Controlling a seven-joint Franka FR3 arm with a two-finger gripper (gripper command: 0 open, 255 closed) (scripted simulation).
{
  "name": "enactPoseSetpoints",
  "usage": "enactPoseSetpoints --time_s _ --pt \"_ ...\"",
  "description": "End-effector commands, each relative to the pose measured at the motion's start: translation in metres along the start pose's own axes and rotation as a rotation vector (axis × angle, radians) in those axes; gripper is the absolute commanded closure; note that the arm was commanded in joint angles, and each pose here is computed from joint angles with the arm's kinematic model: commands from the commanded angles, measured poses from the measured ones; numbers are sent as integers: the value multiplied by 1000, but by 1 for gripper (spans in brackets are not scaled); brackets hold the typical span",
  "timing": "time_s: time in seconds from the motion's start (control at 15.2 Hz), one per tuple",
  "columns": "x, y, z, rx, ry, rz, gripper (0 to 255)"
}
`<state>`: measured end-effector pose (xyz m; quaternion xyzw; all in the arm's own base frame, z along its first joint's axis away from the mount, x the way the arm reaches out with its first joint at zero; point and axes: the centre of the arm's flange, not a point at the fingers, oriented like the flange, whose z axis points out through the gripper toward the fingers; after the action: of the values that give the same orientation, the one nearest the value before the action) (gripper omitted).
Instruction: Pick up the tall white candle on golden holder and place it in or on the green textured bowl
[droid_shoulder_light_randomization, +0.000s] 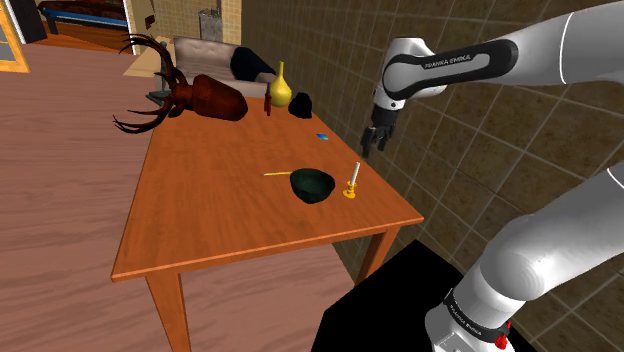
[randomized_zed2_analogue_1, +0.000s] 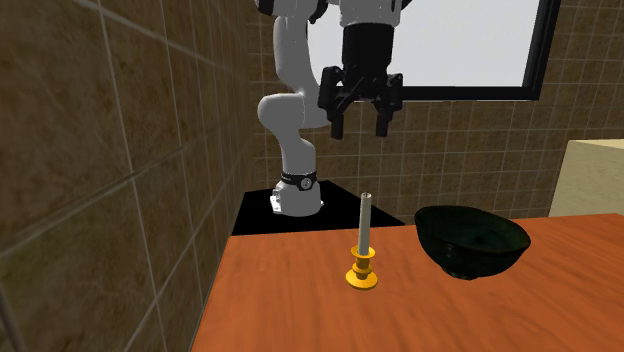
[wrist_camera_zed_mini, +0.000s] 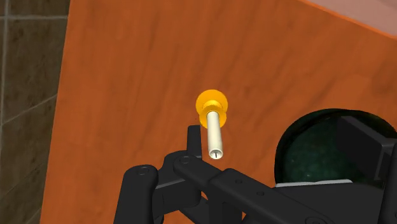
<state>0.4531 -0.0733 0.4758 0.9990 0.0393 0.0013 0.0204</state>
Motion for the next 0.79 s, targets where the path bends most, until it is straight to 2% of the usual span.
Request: enactPoseSetpoints --time_s 0.0,0.33,0.73 --pt "22 14 18 14 2 6 0" --pt "65 37 58 48 3 18 0" --pt "65 36 89 48 3 18 0"
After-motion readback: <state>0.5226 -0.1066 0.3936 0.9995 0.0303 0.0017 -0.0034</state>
